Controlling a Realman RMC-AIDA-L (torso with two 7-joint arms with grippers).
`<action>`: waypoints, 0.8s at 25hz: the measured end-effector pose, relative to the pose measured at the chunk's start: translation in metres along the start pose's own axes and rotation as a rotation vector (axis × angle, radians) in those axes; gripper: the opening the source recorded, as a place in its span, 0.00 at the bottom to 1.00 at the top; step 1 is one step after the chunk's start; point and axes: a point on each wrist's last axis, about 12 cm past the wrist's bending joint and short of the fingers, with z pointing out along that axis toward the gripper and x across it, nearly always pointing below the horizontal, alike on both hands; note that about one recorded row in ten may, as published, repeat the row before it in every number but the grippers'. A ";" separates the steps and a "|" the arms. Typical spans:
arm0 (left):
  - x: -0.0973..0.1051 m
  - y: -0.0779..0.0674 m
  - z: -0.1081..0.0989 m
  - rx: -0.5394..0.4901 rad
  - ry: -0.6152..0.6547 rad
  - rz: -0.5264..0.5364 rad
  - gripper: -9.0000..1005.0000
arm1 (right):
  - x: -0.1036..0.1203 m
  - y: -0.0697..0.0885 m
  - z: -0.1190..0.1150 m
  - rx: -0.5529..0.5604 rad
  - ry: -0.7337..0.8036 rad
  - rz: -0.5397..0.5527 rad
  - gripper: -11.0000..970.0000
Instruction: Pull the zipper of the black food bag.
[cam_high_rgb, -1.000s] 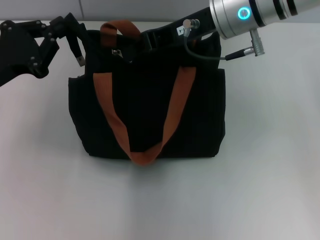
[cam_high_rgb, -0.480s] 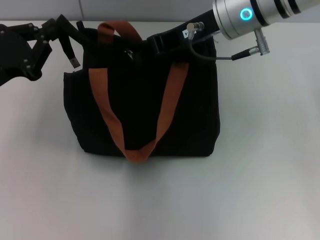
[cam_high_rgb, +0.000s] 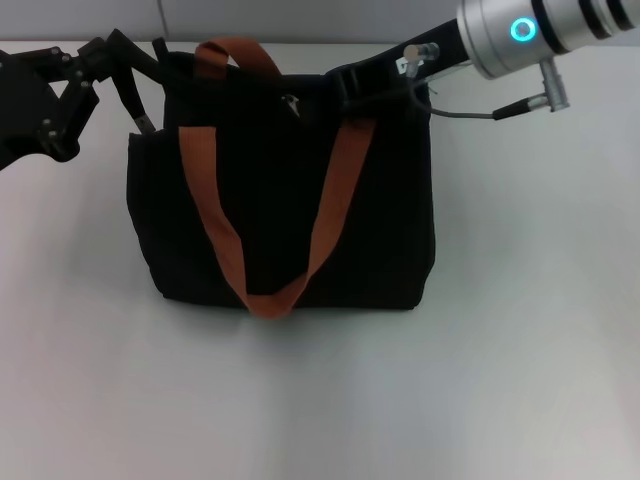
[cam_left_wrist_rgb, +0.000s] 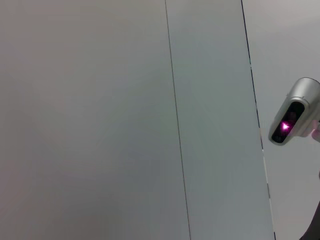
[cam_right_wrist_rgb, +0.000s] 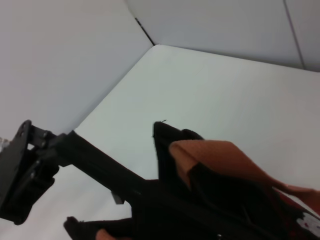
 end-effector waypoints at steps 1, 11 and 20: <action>0.000 0.000 0.000 0.000 0.000 0.000 0.02 | 0.001 -0.001 -0.002 0.004 -0.005 0.004 0.05; 0.000 0.001 -0.001 -0.006 0.004 -0.003 0.02 | 0.014 -0.012 -0.029 0.074 -0.047 0.030 0.06; 0.001 0.001 -0.002 -0.010 0.005 -0.006 0.02 | 0.028 -0.026 -0.055 0.113 -0.103 0.082 0.06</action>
